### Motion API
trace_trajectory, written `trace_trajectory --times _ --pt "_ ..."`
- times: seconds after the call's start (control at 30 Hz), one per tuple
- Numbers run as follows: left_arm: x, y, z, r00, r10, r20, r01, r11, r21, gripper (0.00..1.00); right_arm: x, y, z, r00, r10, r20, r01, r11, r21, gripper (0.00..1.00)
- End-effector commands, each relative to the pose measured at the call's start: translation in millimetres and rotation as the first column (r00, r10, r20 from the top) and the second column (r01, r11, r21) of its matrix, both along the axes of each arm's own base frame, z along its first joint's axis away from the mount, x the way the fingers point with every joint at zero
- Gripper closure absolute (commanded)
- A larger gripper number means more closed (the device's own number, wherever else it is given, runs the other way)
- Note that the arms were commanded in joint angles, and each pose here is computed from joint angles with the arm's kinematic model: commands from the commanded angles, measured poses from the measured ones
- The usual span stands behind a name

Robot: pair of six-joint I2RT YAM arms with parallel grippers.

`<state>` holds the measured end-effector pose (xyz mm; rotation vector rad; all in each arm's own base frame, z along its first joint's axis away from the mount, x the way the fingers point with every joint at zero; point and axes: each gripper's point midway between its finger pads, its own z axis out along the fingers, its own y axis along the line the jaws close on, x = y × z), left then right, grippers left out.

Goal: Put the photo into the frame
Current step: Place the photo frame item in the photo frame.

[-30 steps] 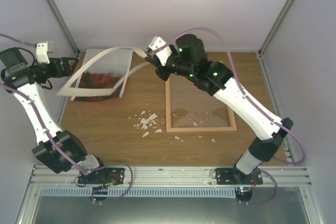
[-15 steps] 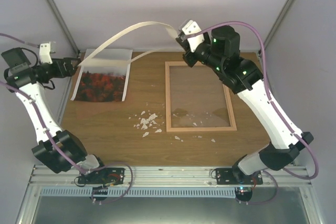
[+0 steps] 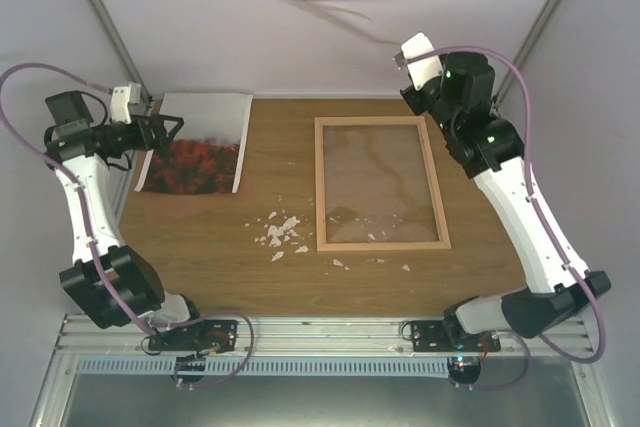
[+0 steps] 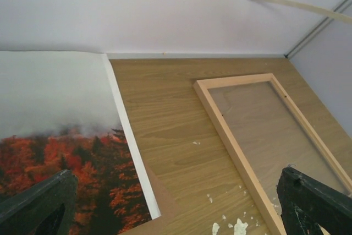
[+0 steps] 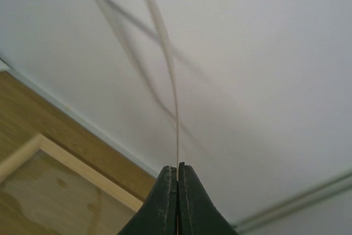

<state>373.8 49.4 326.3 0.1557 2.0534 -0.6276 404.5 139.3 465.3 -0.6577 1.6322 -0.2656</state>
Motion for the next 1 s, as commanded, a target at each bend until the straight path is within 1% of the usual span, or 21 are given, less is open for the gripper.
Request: trace_trajectory --times 0.0,0.17,0.3,0.47,0.63,0.77,0.97 --pt "8 -6 8 0.999 -0.008 0.048 0.008 1.000 0.017 0.01 0 -22 -23 0.995 -0.093 0.016 0.095 0.981 -0.167 0.99" --pt "12 -9 2 0.999 -0.013 0.036 0.012 1.000 0.006 0.01 -9 -17 -102 0.991 -0.072 -0.111 0.038 0.959 -0.282 1.00" --pt "14 -9 0 1.000 -0.009 0.030 0.009 1.000 0.005 0.01 -26 1 -166 0.972 -0.024 -0.234 -0.058 0.941 -0.334 0.99" --pt "13 -8 -2 1.000 -0.005 0.025 0.005 1.000 0.004 0.01 -61 25 -248 0.921 0.009 -0.390 -0.171 0.908 -0.383 0.99" --pt "14 -8 -4 1.000 -0.006 0.022 0.006 1.000 0.001 0.01 -96 34 -319 0.852 -0.013 -0.524 -0.242 0.876 -0.416 0.99" --pt "14 -8 -5 1.000 -0.008 0.020 0.008 1.000 0.000 0.01 -120 37 -358 0.794 -0.021 -0.608 -0.295 0.861 -0.415 0.99" --pt "13 -8 -7 1.000 -0.009 0.018 0.009 1.000 0.004 0.01 -138 33 -386 0.742 -0.047 -0.669 -0.325 0.847 -0.420 0.99"
